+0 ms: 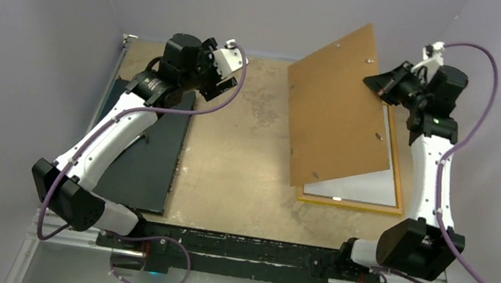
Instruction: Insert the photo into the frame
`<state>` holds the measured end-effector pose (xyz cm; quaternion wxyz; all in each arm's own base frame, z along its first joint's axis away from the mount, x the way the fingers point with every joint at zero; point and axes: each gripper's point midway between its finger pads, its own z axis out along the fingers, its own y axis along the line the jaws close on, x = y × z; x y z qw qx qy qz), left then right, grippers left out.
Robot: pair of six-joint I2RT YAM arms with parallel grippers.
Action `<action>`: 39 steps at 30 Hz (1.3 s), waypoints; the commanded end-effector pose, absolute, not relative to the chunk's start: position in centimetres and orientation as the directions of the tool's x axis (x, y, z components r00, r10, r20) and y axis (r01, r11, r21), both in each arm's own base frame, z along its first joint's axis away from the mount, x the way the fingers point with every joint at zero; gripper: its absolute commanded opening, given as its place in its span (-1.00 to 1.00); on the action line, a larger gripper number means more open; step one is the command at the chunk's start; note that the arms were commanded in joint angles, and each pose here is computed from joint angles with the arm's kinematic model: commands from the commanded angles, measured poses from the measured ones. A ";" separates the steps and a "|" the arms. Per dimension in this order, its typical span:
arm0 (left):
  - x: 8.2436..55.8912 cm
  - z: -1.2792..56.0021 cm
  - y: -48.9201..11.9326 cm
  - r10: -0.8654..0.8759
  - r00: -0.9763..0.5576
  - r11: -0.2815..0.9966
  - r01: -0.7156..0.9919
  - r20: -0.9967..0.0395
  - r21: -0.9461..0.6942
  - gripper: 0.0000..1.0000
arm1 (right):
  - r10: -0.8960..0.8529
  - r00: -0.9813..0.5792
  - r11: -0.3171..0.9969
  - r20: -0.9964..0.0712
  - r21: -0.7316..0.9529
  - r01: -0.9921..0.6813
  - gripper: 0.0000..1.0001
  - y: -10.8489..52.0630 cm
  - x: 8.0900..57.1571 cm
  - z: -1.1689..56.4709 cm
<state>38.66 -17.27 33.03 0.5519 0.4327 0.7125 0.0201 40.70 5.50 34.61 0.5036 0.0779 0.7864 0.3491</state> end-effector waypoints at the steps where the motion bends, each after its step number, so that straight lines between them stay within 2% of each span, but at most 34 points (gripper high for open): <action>1: 38.1 31.0 -18.2 0.609 -0.063 0.613 0.670 -0.790 0.419 0.37 | 0.545 -0.384 0.720 -0.745 0.651 -0.240 -1.00 2.4 39.4 37.5; 6: 38.1 29.3 -19.1 0.609 -0.084 0.588 0.715 -0.789 0.378 0.27 | 0.513 -0.323 0.778 -0.795 0.590 -0.217 -1.00 -1.0 40.1 37.3; 10: 38.4 28.3 -19.2 0.622 -0.086 0.574 0.726 -0.778 0.379 0.21 | 0.479 -0.344 0.784 -0.807 0.570 -0.247 -1.00 -1.9 40.4 36.6; 17: 38.4 27.4 -19.5 0.622 -0.090 0.563 0.742 -0.778 0.364 0.15 | 0.421 -0.371 0.840 -0.828 0.510 -0.186 -1.00 -4.0 41.3 34.1; 39: 37.9 27.3 -18.8 0.623 -0.099 0.570 0.737 -0.776 0.364 0.08 | 0.502 -0.430 0.789 -0.751 0.601 -0.128 -1.00 -4.3 42.4 28.3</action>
